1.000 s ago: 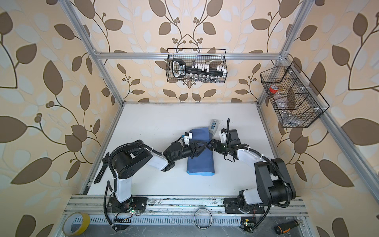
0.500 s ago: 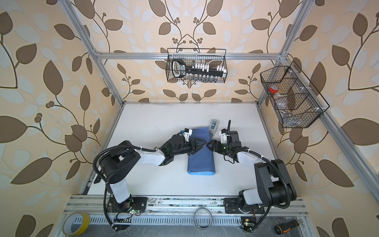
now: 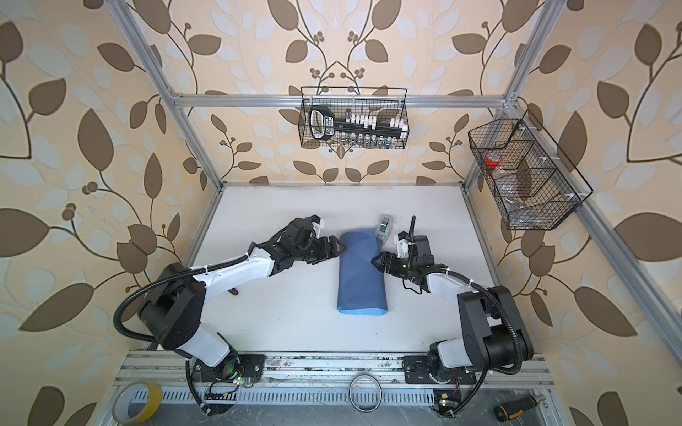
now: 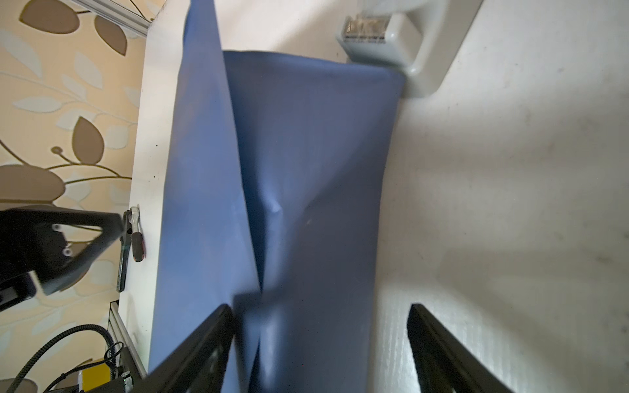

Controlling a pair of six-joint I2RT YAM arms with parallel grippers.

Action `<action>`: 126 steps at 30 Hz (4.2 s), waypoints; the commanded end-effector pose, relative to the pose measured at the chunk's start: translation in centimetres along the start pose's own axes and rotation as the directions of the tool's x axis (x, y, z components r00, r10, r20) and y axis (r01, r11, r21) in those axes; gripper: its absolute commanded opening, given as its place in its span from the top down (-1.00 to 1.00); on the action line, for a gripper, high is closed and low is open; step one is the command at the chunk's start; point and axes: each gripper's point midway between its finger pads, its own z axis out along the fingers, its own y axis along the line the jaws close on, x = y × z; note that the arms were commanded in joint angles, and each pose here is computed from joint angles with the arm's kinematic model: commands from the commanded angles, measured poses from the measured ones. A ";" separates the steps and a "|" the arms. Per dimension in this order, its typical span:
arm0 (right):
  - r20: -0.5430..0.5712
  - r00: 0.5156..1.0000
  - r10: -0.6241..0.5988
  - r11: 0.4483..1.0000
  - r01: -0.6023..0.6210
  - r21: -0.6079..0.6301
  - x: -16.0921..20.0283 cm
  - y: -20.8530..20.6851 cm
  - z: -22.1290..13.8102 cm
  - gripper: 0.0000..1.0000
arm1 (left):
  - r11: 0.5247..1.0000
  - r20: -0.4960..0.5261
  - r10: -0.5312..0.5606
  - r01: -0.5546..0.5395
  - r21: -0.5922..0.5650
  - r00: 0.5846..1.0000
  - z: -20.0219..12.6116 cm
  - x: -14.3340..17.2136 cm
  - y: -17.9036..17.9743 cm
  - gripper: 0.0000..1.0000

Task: Wrap a gift box in wrapping paper
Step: Fold the wrapping paper for the gift box.

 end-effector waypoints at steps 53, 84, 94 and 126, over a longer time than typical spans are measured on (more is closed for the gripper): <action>-0.142 0.973 -0.184 0.982 0.188 0.014 4.1 6.5 2.4 -0.31 | 0.984 -0.193 -0.003 -0.032 -0.177 0.981 1.8 6.3 7.5 -0.49; -0.185 0.958 -0.220 0.969 0.236 0.069 2.1 4.7 2.7 -0.72 | 0.983 -0.214 -0.025 -0.015 -0.185 0.977 0.7 7.0 9.4 -0.52; -0.221 0.959 -0.176 0.975 0.200 0.093 4.1 2.5 3.2 -0.53 | 0.995 -0.117 -0.002 -0.009 -0.097 0.993 -0.6 3.5 5.3 -0.68; 0.060 0.993 -0.106 0.993 0.102 0.067 -6.7 5.8 -2.4 -0.70 | 0.979 -0.263 -0.026 -0.029 -0.202 0.965 0.1 7.4 9.9 -0.63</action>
